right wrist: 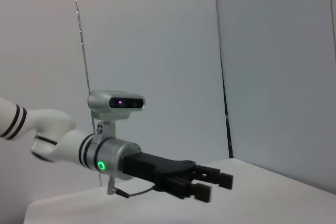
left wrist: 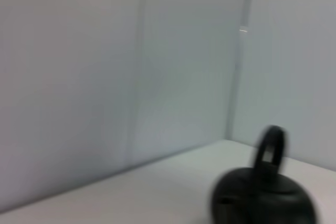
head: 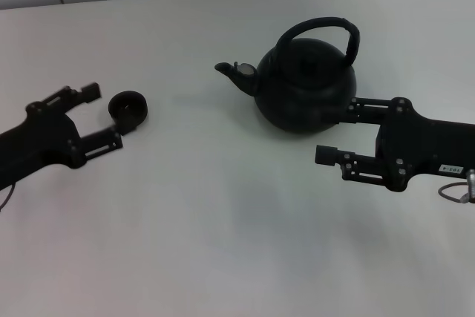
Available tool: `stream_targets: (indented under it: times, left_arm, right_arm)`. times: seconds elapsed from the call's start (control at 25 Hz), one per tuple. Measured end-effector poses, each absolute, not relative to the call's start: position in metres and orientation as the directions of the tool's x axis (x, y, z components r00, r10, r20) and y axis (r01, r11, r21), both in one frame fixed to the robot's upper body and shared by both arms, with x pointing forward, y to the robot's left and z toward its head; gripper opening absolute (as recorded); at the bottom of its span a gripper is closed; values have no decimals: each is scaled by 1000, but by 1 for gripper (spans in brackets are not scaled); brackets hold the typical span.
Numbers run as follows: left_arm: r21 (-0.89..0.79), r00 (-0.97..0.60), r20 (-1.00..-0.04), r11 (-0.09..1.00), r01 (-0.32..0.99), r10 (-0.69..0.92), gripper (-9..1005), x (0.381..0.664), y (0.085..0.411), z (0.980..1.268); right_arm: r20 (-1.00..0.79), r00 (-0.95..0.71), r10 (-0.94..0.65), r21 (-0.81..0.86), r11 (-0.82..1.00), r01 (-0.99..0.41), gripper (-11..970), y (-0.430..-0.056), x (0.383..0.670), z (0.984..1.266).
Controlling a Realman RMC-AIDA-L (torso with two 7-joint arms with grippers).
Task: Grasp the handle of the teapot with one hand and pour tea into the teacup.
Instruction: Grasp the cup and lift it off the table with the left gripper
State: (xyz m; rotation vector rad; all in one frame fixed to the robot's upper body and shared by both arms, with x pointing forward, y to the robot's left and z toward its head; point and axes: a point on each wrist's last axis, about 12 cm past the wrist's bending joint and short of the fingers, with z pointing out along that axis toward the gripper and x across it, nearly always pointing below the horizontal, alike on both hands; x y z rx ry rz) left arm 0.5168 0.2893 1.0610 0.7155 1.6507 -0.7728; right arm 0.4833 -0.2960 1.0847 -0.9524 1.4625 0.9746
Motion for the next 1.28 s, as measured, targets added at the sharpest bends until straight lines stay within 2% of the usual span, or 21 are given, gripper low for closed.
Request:
stream_targets:
  times: [0.24,0.4,0.8,1.28]
  left_arm:
    - [-75,-150,-987,689,721,50,819,518,289,1045]
    - [-1,-126,-986,744,668,111,816,518,284,1025]
    - [34,-178,-963,745,666,204,808,521,276,1011]
    - [63,-190,-950,748,661,247,798,534,272,1011]
  right_arm:
    - [-994,-97,-46,76,343,-936,589,-295,483,1084]
    - [-995,-96,-43,75,345,-936,590,-295,484,1084]
    - [-995,-89,-40,71,339,-938,592,-292,489,1086]
    - [-995,-91,-32,76,334,-939,591,-290,490,1086]
